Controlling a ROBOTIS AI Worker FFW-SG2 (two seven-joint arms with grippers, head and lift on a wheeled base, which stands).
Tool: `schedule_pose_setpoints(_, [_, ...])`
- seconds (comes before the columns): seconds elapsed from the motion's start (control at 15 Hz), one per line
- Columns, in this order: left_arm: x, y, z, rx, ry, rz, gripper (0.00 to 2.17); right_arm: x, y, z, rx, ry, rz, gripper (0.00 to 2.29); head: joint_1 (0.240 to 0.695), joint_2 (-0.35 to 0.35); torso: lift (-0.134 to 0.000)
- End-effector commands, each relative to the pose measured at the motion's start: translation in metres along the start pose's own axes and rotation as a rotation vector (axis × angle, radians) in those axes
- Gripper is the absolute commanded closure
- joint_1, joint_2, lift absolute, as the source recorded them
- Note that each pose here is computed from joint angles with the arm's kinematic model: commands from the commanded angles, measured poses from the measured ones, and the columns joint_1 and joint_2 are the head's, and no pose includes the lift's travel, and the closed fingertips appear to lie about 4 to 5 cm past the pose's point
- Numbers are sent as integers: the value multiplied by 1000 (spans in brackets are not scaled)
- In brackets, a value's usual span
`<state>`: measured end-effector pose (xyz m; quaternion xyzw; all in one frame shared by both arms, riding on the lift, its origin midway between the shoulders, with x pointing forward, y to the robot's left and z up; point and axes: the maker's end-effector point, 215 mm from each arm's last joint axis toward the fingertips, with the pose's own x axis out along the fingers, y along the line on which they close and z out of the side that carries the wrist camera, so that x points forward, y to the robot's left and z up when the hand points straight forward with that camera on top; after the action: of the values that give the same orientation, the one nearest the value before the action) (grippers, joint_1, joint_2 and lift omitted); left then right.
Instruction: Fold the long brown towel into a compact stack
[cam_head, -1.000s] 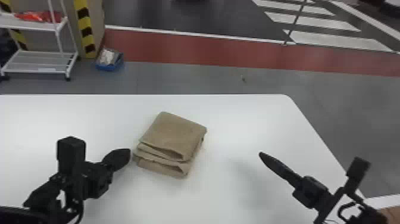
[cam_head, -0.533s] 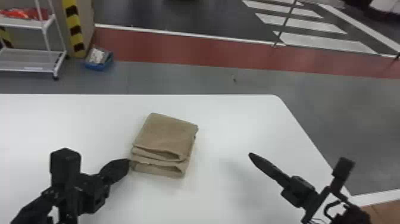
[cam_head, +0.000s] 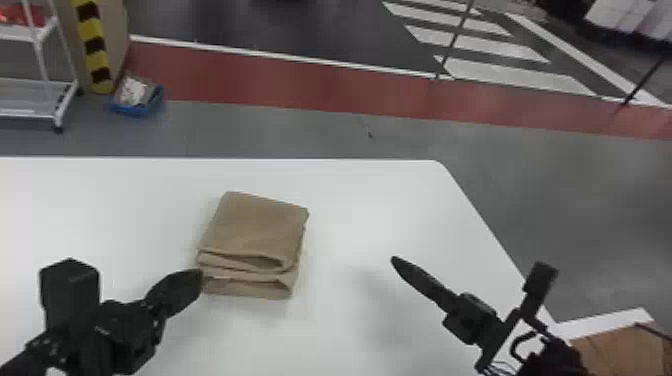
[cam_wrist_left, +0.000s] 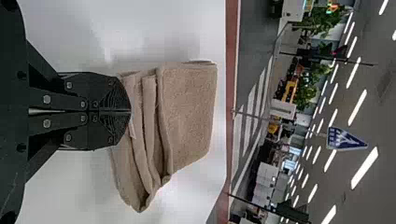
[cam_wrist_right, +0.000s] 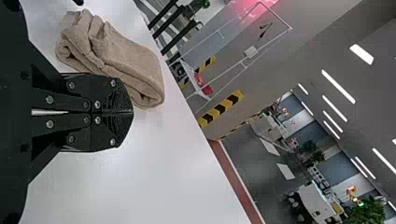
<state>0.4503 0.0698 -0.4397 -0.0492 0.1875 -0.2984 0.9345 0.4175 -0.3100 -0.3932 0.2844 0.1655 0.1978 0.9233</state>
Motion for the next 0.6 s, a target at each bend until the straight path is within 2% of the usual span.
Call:
schedule_pose_setpoints(0.0, [8, 26, 19, 68, -53, 65, 2067, 0, 1, 0, 0, 0, 2, 2206, 695, -307, -124])
schedule_pose_setpoints(0.2, [19, 48, 16, 105, -31, 98, 2067, -2, 2, 0, 2, -2, 5, 2206, 695, -274, -124])
schedule_pose_setpoints(0.53, [21, 52, -8, 93, 39, 95, 2067, -5, 2, 2, 6, -13, 11, 2206, 695, -256, -124])
